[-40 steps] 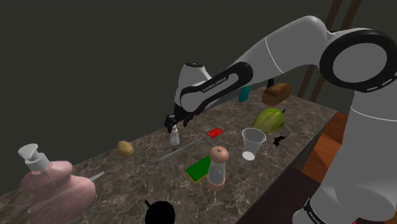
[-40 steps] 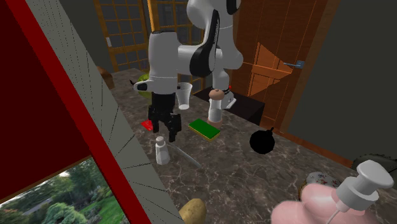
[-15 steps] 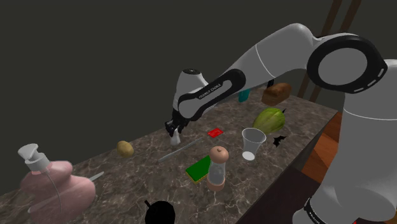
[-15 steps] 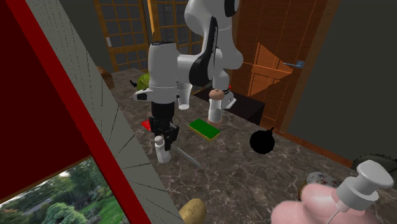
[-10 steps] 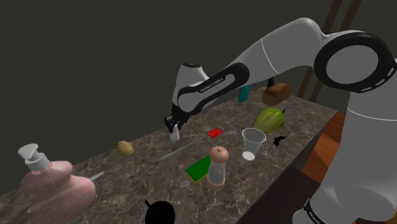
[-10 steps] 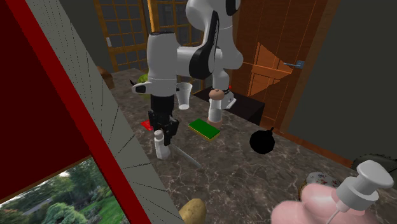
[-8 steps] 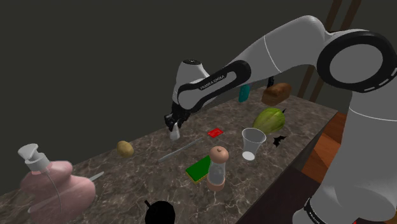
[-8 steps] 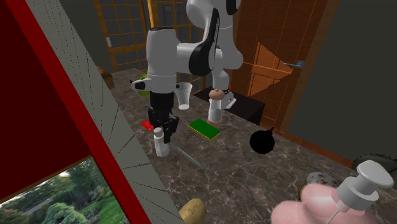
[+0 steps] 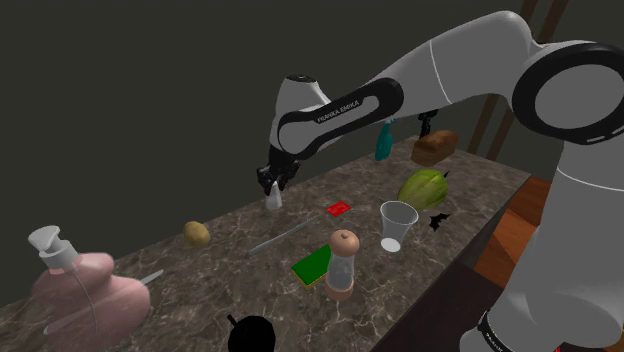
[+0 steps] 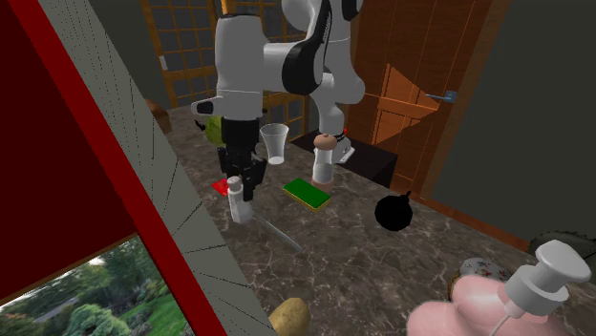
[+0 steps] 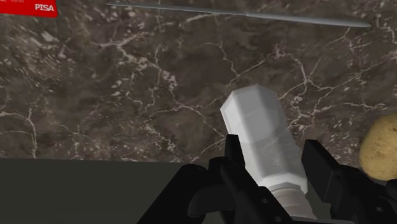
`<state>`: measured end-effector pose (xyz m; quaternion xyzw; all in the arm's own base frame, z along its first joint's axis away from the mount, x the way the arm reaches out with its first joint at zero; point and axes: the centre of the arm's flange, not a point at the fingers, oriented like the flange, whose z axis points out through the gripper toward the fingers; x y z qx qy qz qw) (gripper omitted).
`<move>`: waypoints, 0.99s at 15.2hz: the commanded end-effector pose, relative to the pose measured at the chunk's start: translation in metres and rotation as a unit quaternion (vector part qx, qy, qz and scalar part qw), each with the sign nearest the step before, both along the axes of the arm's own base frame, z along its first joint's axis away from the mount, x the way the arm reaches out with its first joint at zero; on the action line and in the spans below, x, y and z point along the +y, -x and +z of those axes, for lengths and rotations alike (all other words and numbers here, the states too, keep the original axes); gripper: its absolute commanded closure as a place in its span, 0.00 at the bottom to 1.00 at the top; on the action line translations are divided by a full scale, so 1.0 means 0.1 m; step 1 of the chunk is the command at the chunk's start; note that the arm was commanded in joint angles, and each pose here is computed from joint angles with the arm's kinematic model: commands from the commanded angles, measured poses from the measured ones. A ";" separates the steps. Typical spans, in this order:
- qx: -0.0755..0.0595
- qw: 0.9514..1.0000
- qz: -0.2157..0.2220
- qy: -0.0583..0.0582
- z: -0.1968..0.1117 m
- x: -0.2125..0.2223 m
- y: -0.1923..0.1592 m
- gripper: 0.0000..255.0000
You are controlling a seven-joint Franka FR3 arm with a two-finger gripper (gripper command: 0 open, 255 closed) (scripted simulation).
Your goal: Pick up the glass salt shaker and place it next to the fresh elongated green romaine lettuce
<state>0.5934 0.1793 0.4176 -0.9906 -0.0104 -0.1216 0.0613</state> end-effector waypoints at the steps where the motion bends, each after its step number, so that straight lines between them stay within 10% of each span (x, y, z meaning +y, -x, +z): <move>1: 0.000 1.000 0.000 0.000 0.12 0.00 -0.01 1.00; 15: 0.000 1.000 0.000 0.000 0.85 0.00 -0.01 1.00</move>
